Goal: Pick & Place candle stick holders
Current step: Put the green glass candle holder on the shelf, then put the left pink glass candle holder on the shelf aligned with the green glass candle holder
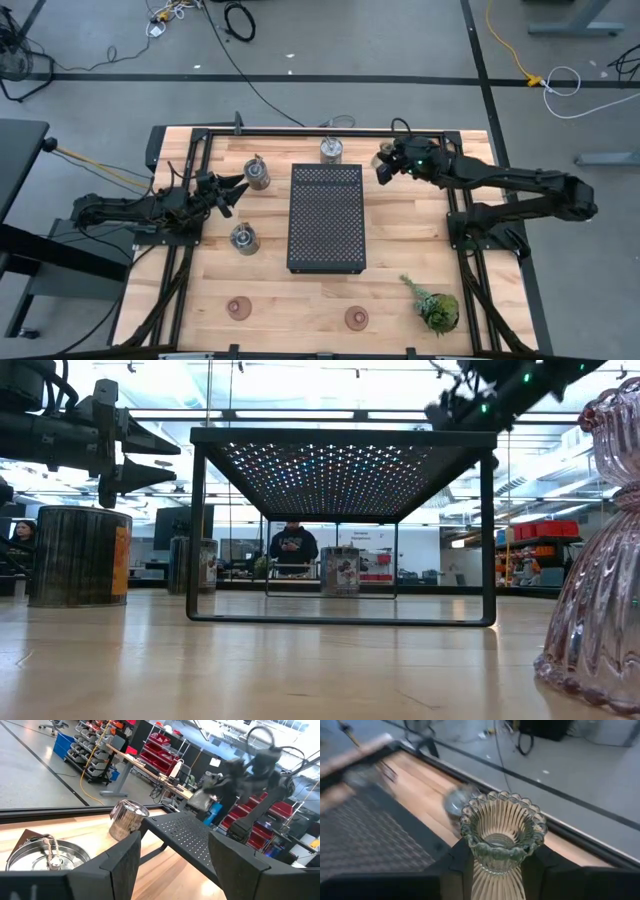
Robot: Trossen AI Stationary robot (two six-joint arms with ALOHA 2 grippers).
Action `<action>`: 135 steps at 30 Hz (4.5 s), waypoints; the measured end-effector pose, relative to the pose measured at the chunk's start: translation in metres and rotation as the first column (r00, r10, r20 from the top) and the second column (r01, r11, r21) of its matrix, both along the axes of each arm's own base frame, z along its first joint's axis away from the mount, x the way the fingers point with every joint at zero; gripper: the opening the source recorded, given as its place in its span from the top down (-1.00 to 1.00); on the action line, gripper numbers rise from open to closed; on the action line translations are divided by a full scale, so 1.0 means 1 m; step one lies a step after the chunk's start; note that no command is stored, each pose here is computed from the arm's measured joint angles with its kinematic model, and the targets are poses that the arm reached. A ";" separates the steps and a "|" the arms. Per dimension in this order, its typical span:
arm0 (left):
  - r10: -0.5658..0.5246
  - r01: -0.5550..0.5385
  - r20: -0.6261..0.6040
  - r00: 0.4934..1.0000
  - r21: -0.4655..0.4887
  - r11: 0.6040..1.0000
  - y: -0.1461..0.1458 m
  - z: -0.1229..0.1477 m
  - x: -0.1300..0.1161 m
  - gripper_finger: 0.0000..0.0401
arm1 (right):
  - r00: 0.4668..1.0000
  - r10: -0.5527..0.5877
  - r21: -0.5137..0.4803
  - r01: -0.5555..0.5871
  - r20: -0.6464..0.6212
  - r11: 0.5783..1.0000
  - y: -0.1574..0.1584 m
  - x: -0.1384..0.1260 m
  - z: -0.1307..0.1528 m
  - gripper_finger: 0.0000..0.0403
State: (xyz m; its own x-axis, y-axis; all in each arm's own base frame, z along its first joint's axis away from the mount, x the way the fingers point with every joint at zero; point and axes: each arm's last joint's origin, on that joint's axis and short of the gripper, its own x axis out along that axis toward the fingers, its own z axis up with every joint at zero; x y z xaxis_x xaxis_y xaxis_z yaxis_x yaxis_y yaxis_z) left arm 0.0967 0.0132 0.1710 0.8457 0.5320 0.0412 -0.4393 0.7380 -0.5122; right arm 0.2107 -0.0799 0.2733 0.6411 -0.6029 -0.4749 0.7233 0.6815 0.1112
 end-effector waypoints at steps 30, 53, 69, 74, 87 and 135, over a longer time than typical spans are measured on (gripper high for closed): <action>0.018 -0.018 0.001 1.000 -0.003 1.000 0.000 0.000 0.000 -0.18 | 0.970 0.211 0.017 -0.215 0.117 0.976 0.068 0.074 -0.019 0.47; 0.018 -0.018 0.002 1.000 -0.003 1.000 0.000 0.000 0.000 -0.18 | 0.976 0.214 -0.045 -0.216 -0.032 0.975 0.053 0.095 -0.025 0.40; 0.018 -0.018 0.001 1.000 -0.002 1.000 0.000 0.000 0.000 -0.18 | 0.966 0.252 -0.044 -0.254 -0.061 0.966 0.054 0.094 -0.026 0.12; 0.018 -0.018 0.001 1.000 -0.002 1.000 0.000 0.000 0.000 -0.18 | 0.965 0.252 -0.042 -0.255 -0.069 0.966 0.054 0.094 -0.027 -0.06; 0.018 -0.018 0.001 1.000 -0.003 1.000 0.000 0.000 0.000 -0.18 | 0.968 0.244 -0.048 -0.247 -0.065 0.968 0.054 0.094 -0.026 -0.44; -0.479 0.519 0.201 0.854 -0.383 0.764 -0.021 0.069 0.007 -0.18 | 0.949 0.272 0.453 -0.175 -0.160 0.874 0.087 -0.006 0.022 -0.50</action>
State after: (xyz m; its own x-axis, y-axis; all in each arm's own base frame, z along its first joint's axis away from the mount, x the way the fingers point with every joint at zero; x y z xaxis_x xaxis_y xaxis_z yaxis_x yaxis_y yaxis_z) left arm 0.1032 -0.0074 0.2400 0.9998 0.0191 0.0031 -0.0080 0.5533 -0.8329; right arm 0.2051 0.0069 0.2951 0.5886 -0.1616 -0.7921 0.5966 0.7481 0.2907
